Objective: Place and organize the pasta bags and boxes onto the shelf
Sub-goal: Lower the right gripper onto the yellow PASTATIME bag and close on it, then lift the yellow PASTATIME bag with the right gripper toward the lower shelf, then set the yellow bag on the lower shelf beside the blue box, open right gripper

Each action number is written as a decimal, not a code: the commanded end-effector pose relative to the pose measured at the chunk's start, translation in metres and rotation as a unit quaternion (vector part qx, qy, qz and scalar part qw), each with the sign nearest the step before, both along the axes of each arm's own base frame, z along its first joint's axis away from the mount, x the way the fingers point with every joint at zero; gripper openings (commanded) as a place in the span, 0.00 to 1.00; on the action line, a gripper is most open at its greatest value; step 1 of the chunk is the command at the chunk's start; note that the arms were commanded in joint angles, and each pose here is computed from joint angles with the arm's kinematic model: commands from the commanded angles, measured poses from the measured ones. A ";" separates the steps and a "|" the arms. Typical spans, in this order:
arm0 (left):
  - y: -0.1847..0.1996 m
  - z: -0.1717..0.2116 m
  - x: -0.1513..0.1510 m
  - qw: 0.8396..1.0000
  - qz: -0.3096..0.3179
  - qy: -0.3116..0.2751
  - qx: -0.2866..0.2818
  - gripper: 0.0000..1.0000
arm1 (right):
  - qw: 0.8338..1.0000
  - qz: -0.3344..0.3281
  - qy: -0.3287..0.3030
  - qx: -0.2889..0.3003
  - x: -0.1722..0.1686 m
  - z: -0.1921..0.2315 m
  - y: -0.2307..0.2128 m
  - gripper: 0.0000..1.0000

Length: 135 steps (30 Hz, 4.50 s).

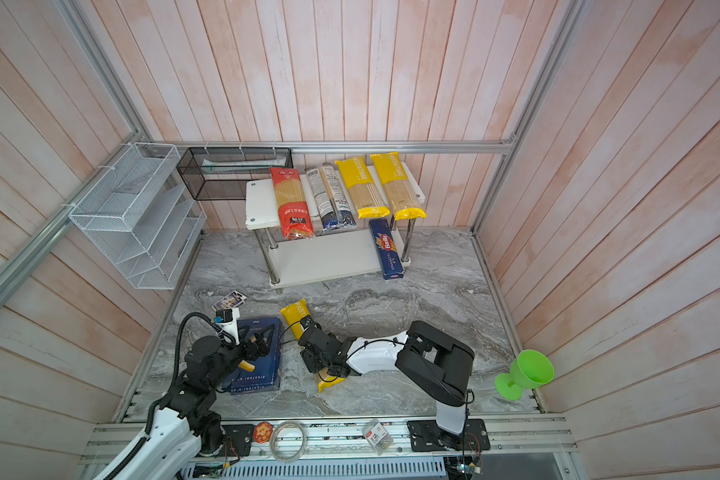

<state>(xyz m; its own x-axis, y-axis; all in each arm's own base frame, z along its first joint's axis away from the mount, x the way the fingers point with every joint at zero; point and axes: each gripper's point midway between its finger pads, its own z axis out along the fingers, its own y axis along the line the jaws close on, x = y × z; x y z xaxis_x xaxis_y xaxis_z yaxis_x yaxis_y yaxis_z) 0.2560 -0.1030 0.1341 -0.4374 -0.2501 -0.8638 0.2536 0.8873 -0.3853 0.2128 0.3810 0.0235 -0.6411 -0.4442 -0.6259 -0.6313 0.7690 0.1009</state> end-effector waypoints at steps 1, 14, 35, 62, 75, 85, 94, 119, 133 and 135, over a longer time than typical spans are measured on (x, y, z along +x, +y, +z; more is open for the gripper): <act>-0.001 0.013 0.003 1.000 -0.005 -0.022 -0.002 1.00 | 0.997 0.004 0.058 -0.045 -0.023 -0.037 -0.023 0.63; -0.002 0.011 0.003 1.000 -0.004 -0.019 -0.001 1.00 | 0.999 -0.007 0.035 -0.011 -0.017 -0.012 -0.021 0.38; -0.003 0.011 0.003 1.000 -0.010 -0.019 -0.001 1.00 | 0.996 -0.078 0.000 0.042 0.004 0.050 -0.050 0.16; -0.008 0.012 0.002 1.000 -0.024 -0.019 -0.003 1.00 | 0.980 -0.171 -0.077 0.066 0.043 0.119 -0.123 0.13; -0.009 0.011 0.001 0.999 -0.026 -0.019 -0.003 1.00 | 0.971 -0.197 -0.110 0.083 0.087 0.146 -0.152 0.13; -0.008 0.012 0.002 1.000 -0.024 -0.020 -0.003 0.99 | 0.968 -0.197 -0.131 0.087 0.120 0.164 -0.154 0.13; -0.009 0.012 0.001 0.999 -0.027 -0.021 -0.003 1.00 | 0.969 -0.192 -0.133 0.079 0.138 0.166 -0.150 0.13; -0.008 0.011 0.002 1.000 -0.024 -0.017 -0.003 1.00 | 0.970 -0.191 -0.133 0.074 0.197 0.163 -0.145 0.13; -0.010 0.007 0.004 1.000 -0.026 -0.009 0.000 1.00 | 0.967 -0.200 -0.142 0.071 0.249 0.159 -0.136 0.13; -0.010 0.008 0.004 1.000 -0.028 -0.010 0.000 1.00 | 0.966 -0.205 -0.142 0.074 0.258 0.158 -0.137 0.13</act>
<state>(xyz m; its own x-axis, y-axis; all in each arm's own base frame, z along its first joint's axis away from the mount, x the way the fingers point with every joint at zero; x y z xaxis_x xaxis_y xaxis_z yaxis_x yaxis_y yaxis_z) 0.2563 -0.1103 0.1268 -0.4701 -0.2307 -0.8520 0.2784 0.8772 -0.3911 0.4347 0.2373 0.1274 -0.6689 -0.1641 -0.7250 -0.3024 0.9511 0.0637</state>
